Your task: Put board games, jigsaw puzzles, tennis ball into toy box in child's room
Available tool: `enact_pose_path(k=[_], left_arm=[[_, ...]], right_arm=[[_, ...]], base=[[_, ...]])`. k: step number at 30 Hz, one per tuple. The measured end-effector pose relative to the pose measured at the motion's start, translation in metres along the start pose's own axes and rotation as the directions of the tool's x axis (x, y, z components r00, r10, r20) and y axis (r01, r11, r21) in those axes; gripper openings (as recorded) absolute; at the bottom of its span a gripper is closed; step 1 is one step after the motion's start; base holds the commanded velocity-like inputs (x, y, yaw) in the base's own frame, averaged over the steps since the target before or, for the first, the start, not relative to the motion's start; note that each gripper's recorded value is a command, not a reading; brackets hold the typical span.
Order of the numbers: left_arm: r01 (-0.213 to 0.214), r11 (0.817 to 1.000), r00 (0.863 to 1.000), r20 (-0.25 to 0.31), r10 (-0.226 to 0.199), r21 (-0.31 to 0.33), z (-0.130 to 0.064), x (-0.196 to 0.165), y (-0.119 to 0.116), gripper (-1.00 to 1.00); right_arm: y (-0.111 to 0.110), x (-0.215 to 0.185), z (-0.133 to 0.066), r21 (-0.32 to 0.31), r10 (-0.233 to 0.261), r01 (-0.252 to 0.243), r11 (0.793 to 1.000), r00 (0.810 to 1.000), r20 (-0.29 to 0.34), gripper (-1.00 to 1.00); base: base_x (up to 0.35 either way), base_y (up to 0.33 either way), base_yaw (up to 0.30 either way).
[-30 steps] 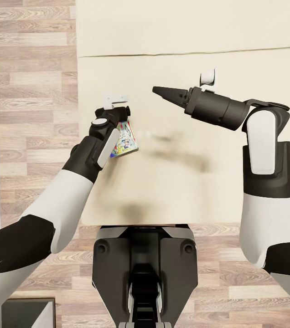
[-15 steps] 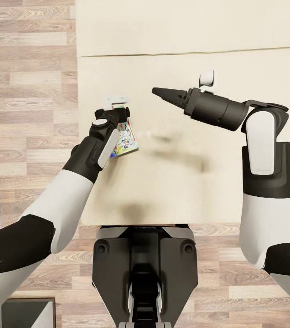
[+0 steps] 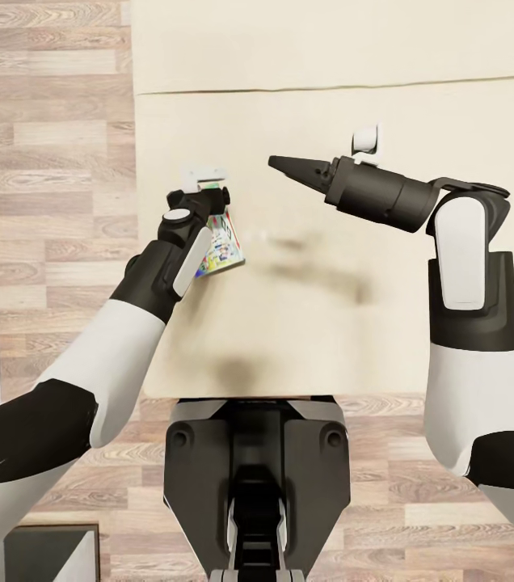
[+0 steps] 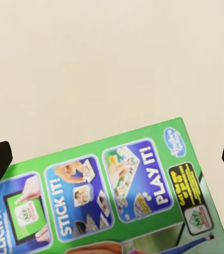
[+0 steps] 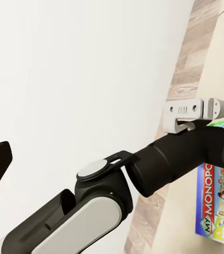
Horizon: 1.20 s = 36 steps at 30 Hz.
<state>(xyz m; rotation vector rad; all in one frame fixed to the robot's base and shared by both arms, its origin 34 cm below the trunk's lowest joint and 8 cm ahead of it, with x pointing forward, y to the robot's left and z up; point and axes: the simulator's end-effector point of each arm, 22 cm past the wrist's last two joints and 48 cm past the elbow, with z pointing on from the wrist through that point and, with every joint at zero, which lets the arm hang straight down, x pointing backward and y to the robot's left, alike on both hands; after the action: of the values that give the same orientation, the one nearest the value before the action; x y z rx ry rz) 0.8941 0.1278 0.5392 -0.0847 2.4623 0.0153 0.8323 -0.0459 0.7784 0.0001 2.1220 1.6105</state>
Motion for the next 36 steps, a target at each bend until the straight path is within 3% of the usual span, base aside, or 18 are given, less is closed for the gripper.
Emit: enact_pose_path(k=[8,19,36], left_arm=[[0.002,1.0,1.0,0.004,-0.002,0.001,0.003,0.001,0.0,1.0],[0.0,1.0,0.999,0.039,0.0,0.004,0.012,-0.025,-0.002,1.0],[-0.005,1.0,0.999,0.041,0.005,0.005,0.023,-0.031,-0.003,1.0]], right_arm=[[-0.008,0.006,0.001,0.01,0.011,-0.011,1.0,1.0,-0.005,1.0],[-0.019,0.014,0.002,0.02,0.027,-0.026,0.999,1.0,-0.01,1.0],[-0.033,0.031,0.006,0.026,0.048,-0.047,0.999,0.998,-0.029,1.0]], base=[[0.0,0.0,0.0],[0.0,0.0,0.0],[0.0,0.0,0.0]])
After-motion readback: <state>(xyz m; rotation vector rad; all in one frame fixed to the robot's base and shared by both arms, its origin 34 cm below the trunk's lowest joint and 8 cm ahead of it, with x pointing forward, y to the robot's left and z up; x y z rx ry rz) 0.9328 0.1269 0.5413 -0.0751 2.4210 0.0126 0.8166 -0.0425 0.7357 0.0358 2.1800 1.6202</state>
